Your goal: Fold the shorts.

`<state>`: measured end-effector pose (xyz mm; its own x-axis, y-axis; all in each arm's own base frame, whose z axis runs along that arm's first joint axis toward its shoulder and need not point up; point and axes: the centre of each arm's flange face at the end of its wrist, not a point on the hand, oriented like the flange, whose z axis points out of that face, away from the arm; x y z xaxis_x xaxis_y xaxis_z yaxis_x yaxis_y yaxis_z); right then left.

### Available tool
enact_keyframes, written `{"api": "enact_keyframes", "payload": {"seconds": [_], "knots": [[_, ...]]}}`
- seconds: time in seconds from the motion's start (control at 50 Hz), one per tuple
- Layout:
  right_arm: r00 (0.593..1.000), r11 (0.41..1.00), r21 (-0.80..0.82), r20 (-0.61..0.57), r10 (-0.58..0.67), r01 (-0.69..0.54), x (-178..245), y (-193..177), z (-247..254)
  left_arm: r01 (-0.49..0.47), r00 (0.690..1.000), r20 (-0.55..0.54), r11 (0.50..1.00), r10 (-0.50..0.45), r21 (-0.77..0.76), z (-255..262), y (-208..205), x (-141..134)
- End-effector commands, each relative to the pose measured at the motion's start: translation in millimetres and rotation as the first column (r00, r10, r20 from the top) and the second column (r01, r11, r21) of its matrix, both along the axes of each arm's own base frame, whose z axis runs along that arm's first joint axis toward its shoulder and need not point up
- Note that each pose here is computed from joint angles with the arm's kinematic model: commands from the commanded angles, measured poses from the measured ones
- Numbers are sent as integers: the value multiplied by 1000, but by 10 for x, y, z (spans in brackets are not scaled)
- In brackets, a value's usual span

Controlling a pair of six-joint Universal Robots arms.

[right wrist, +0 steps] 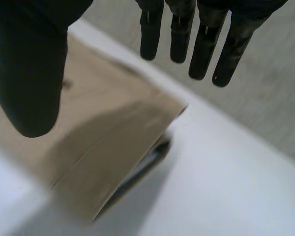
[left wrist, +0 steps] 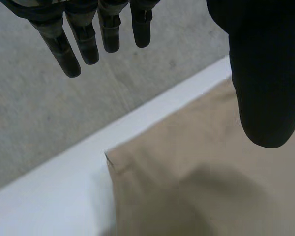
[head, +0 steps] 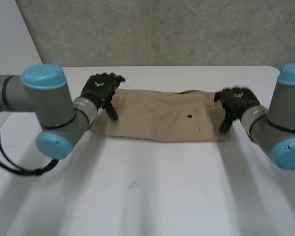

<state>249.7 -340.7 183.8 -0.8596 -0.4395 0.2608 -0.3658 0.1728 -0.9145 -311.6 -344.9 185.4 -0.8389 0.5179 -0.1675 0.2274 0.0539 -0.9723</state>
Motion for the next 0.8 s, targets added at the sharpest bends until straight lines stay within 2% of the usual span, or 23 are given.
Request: {"api": "enact_keyframes", "payload": {"seconds": [0.02, 0.12, 0.18, 0.26, 0.36, 0.46, 0.54, 0.62, 0.68, 0.74, 0.8], "knots": [[1000, 994, 107, -13, 10, -9, -49, -9, -496, -11, 1000, 26, 999, 10, 32, -168, 147, 147], [1000, 994, 105, -15, -6, 7, -97, -106, -663, -21, 999, 31, 999, 20, 44, -248, 172, 184], [999, 998, 51, -9, -32, 32, -114, -196, -682, -24, 999, 34, 998, 22, 50, -268, 180, 195], [991, 991, 6, -25, -134, 135, -314, -310, -594, -25, 999, 33, 999, 24, 48, -251, 185, 199], [981, 980, -57, -44, -191, 188, -493, -346, -326, -25, 999, 24, 999, 24, 28, -139, 215, 207], [964, 975, -104, -161, -211, 196, -703, -400, -245, -28, 999, 16, 1000, 28, 10, -11, 276, 247], [918, 977, -166, -349, -187, 136, -786, -422, -97, -31, 999, 11, 1000, 31, 2, 63, 312, 296], [892, 968, -242, -421, -165, 65, -678, -460, 61, -39, 999, 3, 999, 39, -8, 130, 319, 341], [907, 955, -297, -405, -117, -9, -386, -399, 233, -40, 999, -1, 999, 40, -12, 149, 319, 342], [925, 928, -350, -380, -13, -131, 45, -238, 400, -45, 999, -5, 999, 45, -15, 162, 310, 343], [919, 885, -369, -368, 142, -285, 450, 2, 433, -48, 999, -8, 999, 48, -20, 179, 300, 341]]}}
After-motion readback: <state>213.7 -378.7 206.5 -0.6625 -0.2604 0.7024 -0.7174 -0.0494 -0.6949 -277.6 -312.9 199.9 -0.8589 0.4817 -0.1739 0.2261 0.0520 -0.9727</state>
